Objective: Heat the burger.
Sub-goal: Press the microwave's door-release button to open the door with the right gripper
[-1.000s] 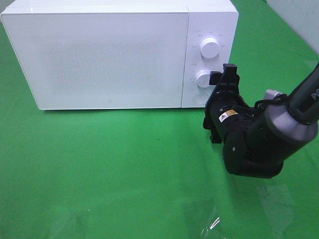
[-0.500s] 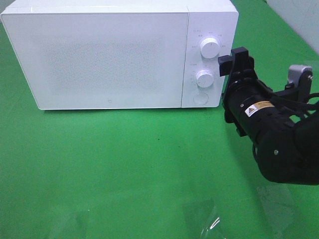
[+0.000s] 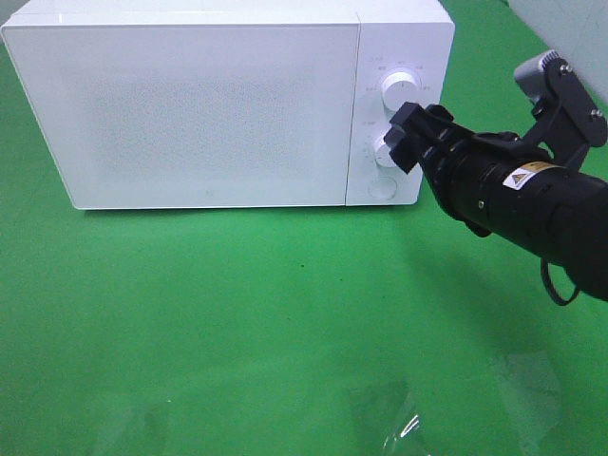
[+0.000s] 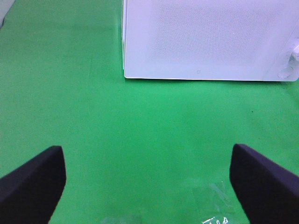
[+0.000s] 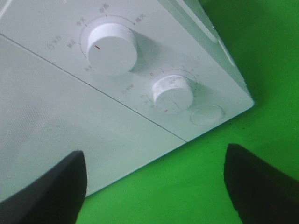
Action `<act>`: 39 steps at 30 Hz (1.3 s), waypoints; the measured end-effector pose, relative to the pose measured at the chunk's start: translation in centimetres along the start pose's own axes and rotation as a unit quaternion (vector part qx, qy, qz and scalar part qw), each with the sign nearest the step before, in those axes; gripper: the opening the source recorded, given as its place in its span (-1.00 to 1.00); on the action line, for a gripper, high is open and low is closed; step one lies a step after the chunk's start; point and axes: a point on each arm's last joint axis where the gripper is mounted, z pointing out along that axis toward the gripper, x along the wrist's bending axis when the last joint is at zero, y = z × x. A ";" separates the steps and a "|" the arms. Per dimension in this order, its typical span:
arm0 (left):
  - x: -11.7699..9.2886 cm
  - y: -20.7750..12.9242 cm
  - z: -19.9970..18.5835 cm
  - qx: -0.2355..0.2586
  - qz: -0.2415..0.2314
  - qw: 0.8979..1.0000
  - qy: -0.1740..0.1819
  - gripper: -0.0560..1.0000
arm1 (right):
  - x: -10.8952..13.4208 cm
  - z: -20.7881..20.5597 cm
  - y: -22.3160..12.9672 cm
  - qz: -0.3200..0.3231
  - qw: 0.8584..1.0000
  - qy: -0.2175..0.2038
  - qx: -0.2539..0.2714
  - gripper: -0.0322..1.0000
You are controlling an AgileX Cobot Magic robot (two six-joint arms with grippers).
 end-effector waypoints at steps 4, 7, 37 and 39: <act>0.0 0.0 0.0 0.000 0.000 1.000 0.000 0.75 | -1.0 -0.5 0.9 -0.092 0.994 -0.027 0.046 0.53; 0.0 0.0 0.0 0.000 0.000 1.000 0.000 0.75 | -1.3 -0.8 1.0 -0.125 0.989 -0.032 0.074 0.53; 0.0 0.0 0.0 0.000 0.000 1.000 0.000 0.75 | -0.2 -9.8 6.1 -0.354 0.877 -0.034 0.324 0.53; 0.0 0.0 0.0 0.000 0.000 1.000 0.000 0.75 | -0.2 -11.7 6.4 -0.357 0.874 -0.033 0.328 0.53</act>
